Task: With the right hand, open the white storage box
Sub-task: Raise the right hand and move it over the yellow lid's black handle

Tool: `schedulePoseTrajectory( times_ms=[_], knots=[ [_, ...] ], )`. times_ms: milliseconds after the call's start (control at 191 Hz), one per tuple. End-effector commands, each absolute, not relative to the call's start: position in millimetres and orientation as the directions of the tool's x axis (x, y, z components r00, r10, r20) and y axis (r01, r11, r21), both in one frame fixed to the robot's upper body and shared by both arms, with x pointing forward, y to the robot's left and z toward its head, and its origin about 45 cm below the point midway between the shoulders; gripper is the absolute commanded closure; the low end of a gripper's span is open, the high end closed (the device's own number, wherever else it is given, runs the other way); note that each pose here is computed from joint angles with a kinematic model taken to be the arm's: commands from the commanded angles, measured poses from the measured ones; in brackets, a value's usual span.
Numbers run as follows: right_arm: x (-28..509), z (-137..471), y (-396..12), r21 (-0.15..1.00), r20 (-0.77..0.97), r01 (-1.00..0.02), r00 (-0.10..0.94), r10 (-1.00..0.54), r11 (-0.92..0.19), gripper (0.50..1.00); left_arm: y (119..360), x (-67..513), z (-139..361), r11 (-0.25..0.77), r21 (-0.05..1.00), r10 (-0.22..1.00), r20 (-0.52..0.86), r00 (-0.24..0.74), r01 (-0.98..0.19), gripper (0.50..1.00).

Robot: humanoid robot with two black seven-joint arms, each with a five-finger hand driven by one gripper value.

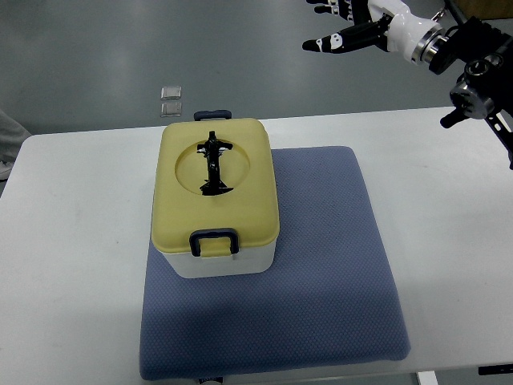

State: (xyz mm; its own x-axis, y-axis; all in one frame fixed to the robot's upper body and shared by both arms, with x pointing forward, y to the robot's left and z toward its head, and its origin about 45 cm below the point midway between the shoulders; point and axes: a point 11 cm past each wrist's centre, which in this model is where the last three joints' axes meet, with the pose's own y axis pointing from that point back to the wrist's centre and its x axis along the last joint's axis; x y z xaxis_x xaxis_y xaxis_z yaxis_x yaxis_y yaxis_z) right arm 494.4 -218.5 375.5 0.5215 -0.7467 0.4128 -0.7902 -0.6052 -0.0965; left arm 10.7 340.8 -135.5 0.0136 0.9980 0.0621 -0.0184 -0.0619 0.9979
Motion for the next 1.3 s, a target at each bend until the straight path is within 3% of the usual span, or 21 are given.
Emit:
schedulePoseTrajectory(
  times_ms=[0,209,575,936,1297],
  knots=[
    [495.0,386.8,-214.1,-0.107,0.424,-0.777,0.529,-0.735,-0.621,0.581,340.8,10.6,-135.5,-0.062,0.998,0.998,0.062,0.013,-0.018,0.5],
    [494.8,402.9,-214.8,-0.105,0.46,-0.755,0.541,-0.704,-0.648,0.579,340.7,10.8,-135.5,-0.062,0.998,0.998,0.062,0.013,-0.019,0.5],
    [483.9,410.3,-190.0,-0.009,0.647,-0.673,0.56,-0.518,-0.74,0.579,340.8,10.6,-135.5,-0.062,0.998,0.998,0.062,0.013,-0.018,0.5],
    [456.8,401.3,-133.9,0.137,0.805,-0.547,0.548,-0.229,-0.826,0.581,340.8,10.6,-135.5,-0.062,0.998,0.998,0.062,0.013,-0.018,0.5],
    [439.0,383.7,-106.9,0.276,0.883,-0.483,0.469,0.021,-0.831,0.581,340.8,10.6,-135.5,-0.062,0.998,0.998,0.062,0.013,-0.018,0.5]
  ],
)
